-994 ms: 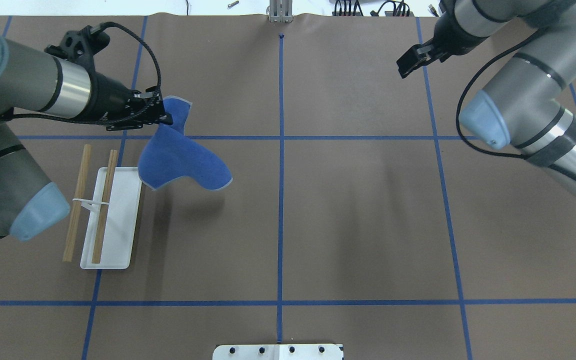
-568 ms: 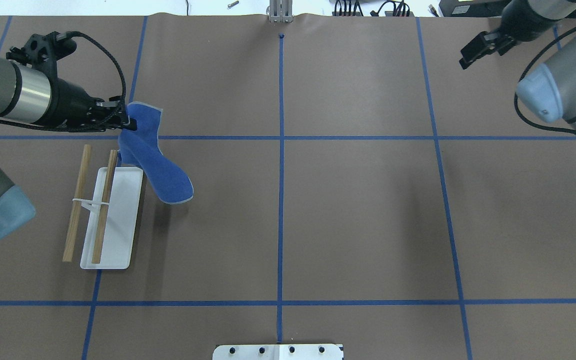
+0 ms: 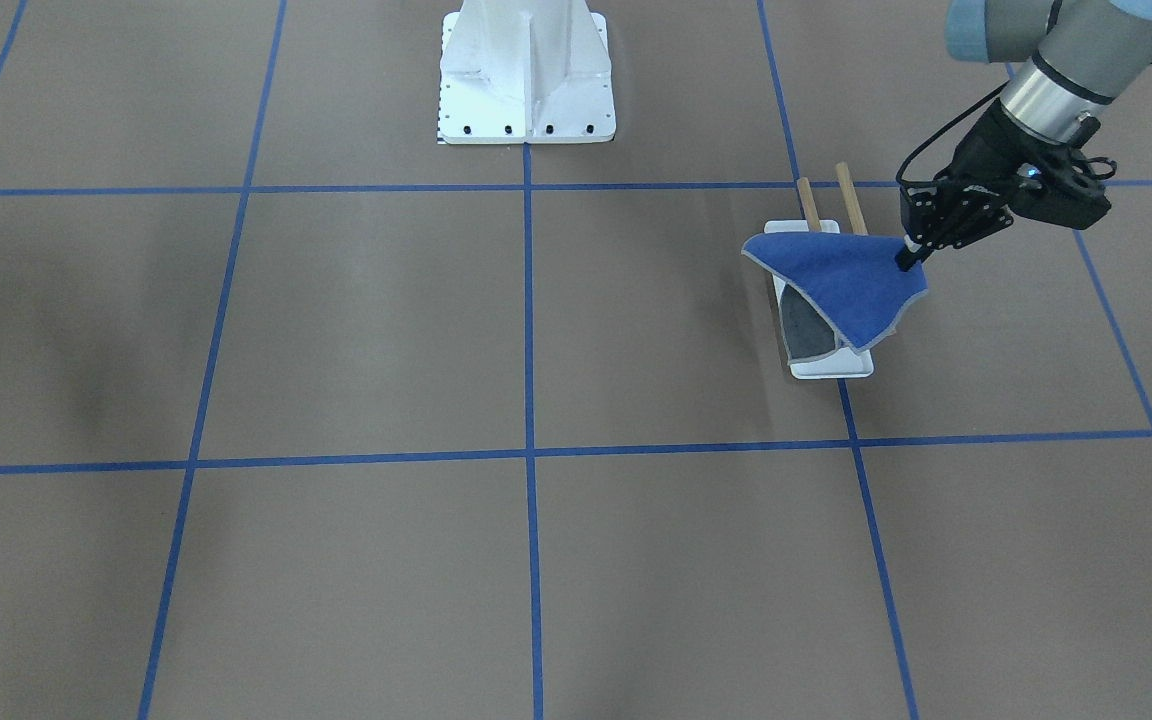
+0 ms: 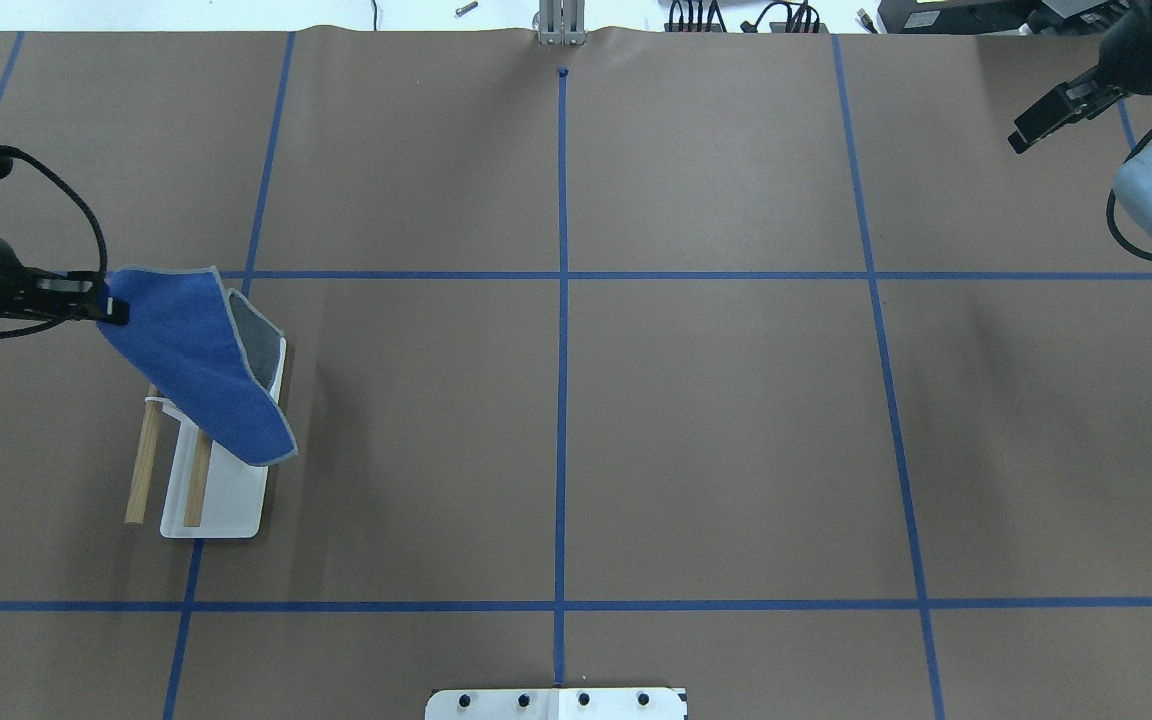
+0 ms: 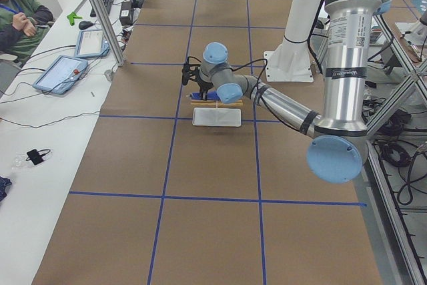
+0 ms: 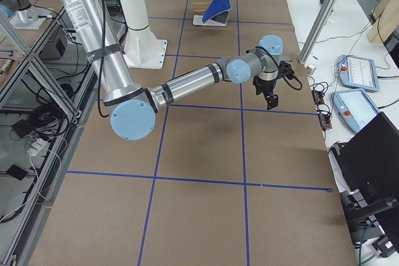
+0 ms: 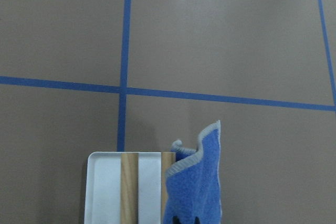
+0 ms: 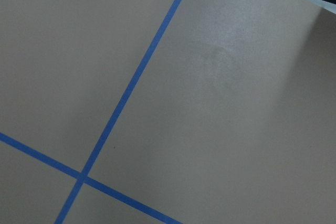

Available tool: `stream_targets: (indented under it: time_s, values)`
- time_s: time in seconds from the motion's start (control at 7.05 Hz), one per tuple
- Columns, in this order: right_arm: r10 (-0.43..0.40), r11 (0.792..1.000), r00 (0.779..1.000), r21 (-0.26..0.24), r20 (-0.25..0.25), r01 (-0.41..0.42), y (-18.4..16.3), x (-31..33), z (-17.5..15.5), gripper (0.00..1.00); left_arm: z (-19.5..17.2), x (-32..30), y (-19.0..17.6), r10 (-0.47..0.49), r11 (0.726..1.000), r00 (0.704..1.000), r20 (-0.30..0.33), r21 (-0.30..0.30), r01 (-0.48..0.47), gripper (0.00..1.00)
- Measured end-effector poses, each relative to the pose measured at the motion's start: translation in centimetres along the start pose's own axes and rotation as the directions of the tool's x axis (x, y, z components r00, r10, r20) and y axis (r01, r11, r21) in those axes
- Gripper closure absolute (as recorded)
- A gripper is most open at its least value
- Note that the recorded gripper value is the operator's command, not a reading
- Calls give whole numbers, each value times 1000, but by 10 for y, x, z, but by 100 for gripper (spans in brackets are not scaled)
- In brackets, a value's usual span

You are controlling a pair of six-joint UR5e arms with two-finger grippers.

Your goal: Hang towel on rack

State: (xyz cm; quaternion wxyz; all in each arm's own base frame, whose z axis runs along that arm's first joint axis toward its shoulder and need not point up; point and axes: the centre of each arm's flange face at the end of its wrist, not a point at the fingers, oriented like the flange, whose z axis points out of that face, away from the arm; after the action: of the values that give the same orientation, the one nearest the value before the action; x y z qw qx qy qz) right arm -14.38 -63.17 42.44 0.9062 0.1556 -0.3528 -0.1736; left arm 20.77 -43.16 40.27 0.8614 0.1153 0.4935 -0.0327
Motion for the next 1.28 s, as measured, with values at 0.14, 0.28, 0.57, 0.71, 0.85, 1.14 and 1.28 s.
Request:
stream_targets:
  time_s: [0.14, 0.28, 0.57, 0.71, 0.85, 1.14, 1.28]
  values:
    - [13, 1000, 1000, -10, -5, -13, 8, 9, 4, 0, -4, -22, 2, 25, 1000, 999, 24, -4, -25, 89]
    - [33, 999, 999, -23, -13, -33, 19, 20, 8, 0, -4, -34, 2, 31, 1000, 999, 38, -9, -30, 2]
    - [80, 995, 996, -53, -31, -81, 42, 48, 19, 0, 0, -44, 1, 37, 999, 998, 56, -10, -36, 1]
    - [105, 992, 994, -66, -40, -107, 56, 64, 22, 0, 1, -45, 0, 40, 999, 998, 58, -10, -39, 0]
    - [121, 989, 991, -77, -50, -125, 72, 82, 23, 0, 1, -45, -1, 41, 999, 997, 59, -7, -40, 0]
    - [114, 986, 991, -112, -68, -121, 117, 124, 28, 0, -8, -62, -11, 82, 997, 994, 75, 0, -82, 0]
    - [126, 982, 989, -135, -75, -135, 143, 141, 34, 0, -14, -79, -19, 112, 994, 989, 93, -1, -112, 0]
